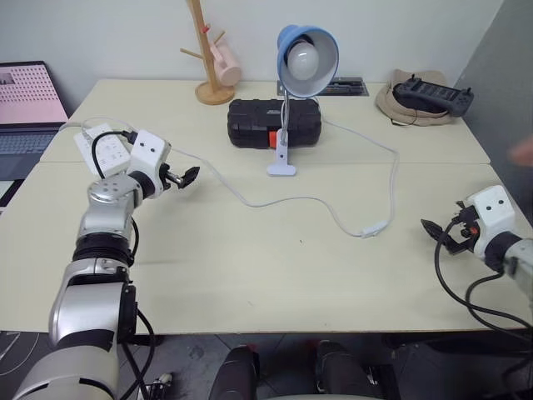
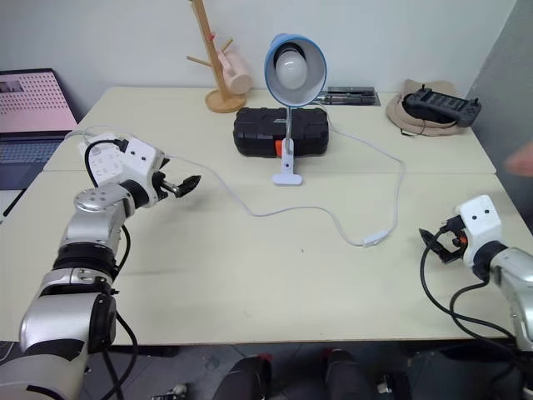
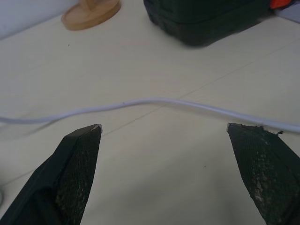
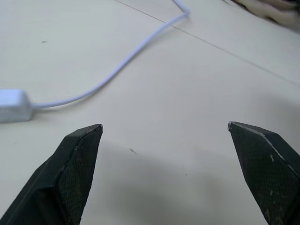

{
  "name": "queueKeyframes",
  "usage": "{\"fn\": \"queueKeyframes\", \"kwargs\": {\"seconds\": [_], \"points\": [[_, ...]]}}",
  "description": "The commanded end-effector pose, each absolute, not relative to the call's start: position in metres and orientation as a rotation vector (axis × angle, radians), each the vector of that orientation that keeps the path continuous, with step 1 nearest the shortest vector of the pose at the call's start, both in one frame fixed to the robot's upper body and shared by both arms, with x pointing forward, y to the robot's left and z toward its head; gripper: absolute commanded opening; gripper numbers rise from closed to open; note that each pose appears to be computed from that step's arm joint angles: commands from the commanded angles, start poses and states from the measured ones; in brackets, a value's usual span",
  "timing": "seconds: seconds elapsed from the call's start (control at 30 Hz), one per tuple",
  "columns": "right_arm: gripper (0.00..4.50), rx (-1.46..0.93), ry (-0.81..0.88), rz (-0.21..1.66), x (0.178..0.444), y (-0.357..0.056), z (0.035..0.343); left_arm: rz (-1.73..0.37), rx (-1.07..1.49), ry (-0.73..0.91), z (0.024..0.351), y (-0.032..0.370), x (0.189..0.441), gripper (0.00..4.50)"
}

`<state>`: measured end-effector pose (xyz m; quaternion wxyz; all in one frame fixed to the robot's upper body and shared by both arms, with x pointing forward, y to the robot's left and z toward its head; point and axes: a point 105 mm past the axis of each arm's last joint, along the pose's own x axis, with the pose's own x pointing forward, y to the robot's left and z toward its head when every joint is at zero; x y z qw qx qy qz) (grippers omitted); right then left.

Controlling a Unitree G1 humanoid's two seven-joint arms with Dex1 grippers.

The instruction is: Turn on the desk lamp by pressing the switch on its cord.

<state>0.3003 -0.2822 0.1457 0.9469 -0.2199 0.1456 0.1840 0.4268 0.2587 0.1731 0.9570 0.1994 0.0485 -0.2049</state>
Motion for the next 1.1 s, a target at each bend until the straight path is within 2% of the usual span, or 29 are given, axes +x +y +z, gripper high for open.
{"fn": "queueKeyframes", "kwargs": {"seconds": [0.03,0.13,0.27,0.37,0.43,0.5,0.8,0.97,1.07,1.1], "points": [[4.50,-0.542,0.274,0.660,0.295,-0.254,0.164,-0.630,0.468,0.094,0.189,0.236,0.411,4.46],[4.50,-0.620,0.287,0.802,0.298,-0.245,0.166,-0.813,0.490,0.139,0.186,0.215,0.391,4.46],[4.50,-0.751,0.303,1.037,0.311,-0.227,0.161,-1.161,0.519,0.168,0.181,0.162,0.339,4.46],[4.50,-0.832,0.327,1.110,0.319,-0.230,0.150,-1.255,0.483,0.150,0.182,0.139,0.317,4.46],[4.50,-0.890,0.344,1.172,0.324,-0.232,0.142,-1.373,0.465,0.162,0.178,0.120,0.289,4.46],[4.50,-0.953,0.349,1.233,0.327,-0.231,0.135,-1.444,0.462,0.165,0.177,0.110,0.271,4.46],[4.50,-1.046,0.311,1.298,0.347,-0.221,0.125,-1.515,0.437,0.143,0.181,0.098,0.259,4.46],[4.50,-1.038,0.327,1.296,0.354,-0.222,0.124,-1.507,0.449,0.136,0.181,0.097,0.264,4.46],[4.01,-1.042,0.345,1.302,0.353,-0.226,0.122,-1.510,0.451,0.133,0.181,0.096,0.263,4.50],[3.71,-1.041,0.347,1.300,0.353,-0.227,0.122,-1.511,0.452,0.133,0.181,0.096,0.263,4.50]]}}
